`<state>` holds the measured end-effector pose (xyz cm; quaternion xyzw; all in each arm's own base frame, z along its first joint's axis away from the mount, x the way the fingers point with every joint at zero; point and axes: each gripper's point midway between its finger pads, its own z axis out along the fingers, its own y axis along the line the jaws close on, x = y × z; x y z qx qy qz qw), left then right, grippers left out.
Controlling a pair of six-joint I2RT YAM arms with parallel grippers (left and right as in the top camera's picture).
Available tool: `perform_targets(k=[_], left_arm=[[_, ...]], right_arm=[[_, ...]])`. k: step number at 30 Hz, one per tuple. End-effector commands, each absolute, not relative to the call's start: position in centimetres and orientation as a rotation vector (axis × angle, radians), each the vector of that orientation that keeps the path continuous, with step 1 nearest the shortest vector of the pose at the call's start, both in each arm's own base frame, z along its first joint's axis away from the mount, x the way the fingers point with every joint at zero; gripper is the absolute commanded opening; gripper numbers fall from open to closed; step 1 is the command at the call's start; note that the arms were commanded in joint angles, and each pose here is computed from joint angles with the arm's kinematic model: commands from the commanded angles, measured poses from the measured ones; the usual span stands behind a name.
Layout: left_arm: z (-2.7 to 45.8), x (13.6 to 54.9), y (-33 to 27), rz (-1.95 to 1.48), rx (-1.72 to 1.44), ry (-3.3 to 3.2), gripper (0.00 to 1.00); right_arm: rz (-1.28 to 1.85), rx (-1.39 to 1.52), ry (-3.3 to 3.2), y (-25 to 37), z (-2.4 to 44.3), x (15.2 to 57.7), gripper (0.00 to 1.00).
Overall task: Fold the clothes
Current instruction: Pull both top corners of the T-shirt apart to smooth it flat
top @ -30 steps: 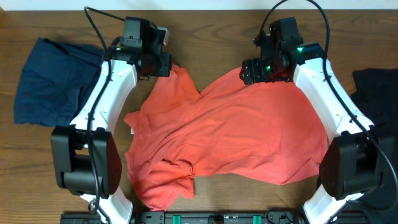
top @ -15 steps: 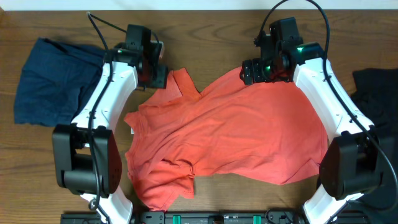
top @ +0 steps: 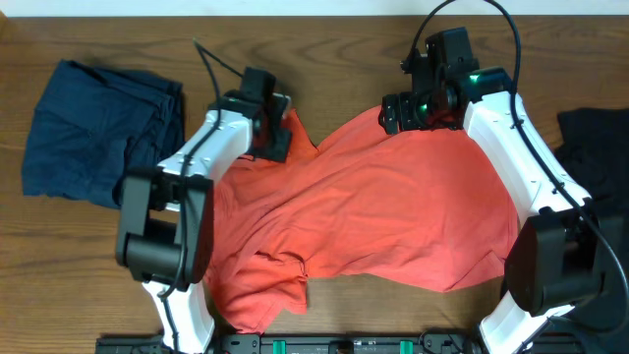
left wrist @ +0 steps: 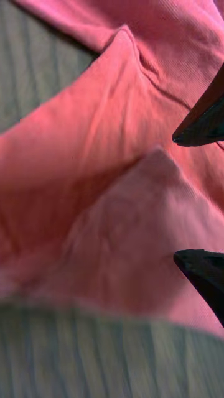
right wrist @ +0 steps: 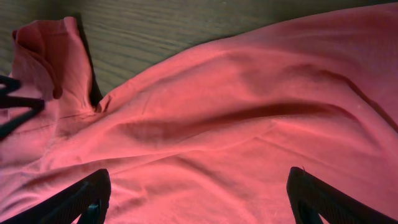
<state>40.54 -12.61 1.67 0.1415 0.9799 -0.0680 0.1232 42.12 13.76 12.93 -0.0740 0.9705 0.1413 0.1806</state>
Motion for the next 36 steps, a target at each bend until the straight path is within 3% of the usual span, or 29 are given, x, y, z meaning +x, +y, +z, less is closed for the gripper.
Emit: perform_targets(k=[1,3,7,12,14,25,29,36], left_arm=[[-0.6,39.9,-12.5,-0.186,0.454,2.909,0.54],[-1.1,39.7,-12.5,-0.185,0.454,2.922,0.53],[-0.8,40.0,-11.9,-0.14,0.447,2.915,0.4],[0.4,41.3,-11.6,-0.091,0.437,2.878,0.13],[1.4,42.0,-11.8,-0.095,0.433,2.847,0.06],[9.5,47.6,-11.3,0.01,0.375,2.555,0.06],[12.1,51.6,-11.2,0.015,0.318,2.367,0.06],[20.1,57.9,-5.3,0.038,0.005,2.033,0.06]], right_arm=[[0.388,-0.232,2.755,14.0,12.4,41.8,0.89],[0.388,-0.232,2.755,14.0,12.4,41.9,0.9],[0.388,-0.232,2.755,14.0,12.4,41.9,0.9],[0.378,-0.231,2.755,13.9,12.3,41.9,0.91],[0.378,-0.231,2.755,13.9,12.3,41.9,0.91],[0.312,-0.18,2.672,12.4,13.0,44.3,0.88],[0.336,-0.095,2.583,12.0,14.2,46.5,0.85],[0.344,-0.066,2.532,11.7,14.9,47.6,0.83]])
